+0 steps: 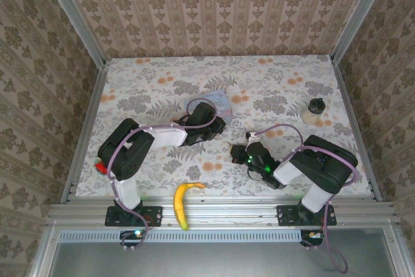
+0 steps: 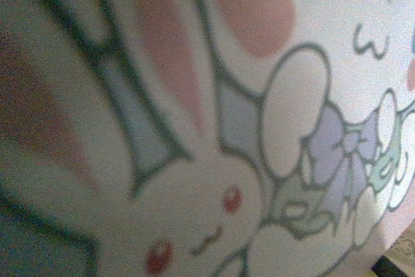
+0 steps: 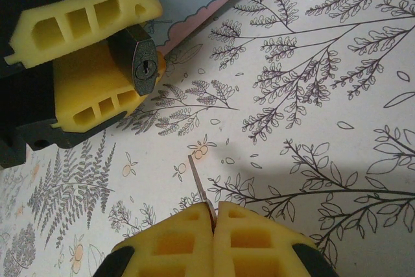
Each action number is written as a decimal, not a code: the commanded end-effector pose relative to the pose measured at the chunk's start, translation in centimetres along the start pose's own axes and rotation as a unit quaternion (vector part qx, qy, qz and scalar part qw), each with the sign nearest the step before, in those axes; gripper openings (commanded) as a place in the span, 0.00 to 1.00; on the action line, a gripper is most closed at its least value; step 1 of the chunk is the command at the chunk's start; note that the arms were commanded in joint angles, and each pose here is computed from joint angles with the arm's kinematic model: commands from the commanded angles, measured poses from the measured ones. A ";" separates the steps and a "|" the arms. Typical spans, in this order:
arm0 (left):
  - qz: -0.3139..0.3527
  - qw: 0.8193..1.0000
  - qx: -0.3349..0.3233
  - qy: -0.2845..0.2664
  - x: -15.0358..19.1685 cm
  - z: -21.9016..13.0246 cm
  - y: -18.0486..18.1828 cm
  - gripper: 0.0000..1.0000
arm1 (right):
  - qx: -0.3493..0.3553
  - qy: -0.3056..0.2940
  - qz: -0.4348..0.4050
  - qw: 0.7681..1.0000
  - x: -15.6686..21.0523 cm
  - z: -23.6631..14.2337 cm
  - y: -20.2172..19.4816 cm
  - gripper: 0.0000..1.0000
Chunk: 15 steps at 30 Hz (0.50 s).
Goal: Unlock the padlock with the key
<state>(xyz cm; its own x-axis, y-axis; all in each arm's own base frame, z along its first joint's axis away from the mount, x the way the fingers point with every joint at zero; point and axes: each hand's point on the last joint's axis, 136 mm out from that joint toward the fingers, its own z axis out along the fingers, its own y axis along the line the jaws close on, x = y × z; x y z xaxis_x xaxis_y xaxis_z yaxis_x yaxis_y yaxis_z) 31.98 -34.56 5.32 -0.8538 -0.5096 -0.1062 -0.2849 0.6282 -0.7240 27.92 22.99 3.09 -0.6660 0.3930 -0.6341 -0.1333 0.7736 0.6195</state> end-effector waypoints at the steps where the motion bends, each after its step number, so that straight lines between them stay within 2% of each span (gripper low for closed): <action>1: -0.022 0.999 -0.008 0.044 1.6 0.5 0.5 0.00 | -0.005 -0.015 0.009 1.000 -0.8 -0.1 0.4 0.00; 15: -0.035 0.998 -0.005 0.054 1.8 0.9 0.5 0.00 | -0.008 -0.016 0.008 1.000 -1.1 -0.2 0.8 0.00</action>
<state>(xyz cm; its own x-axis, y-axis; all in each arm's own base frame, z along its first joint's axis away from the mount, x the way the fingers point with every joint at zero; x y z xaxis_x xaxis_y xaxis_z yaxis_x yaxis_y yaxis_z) 32.05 -34.70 5.38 -0.8549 -0.5084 -0.1033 -0.2843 0.6256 -0.7265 27.94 23.02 3.35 -0.6632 0.3957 -0.6354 -0.1361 0.7710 0.6222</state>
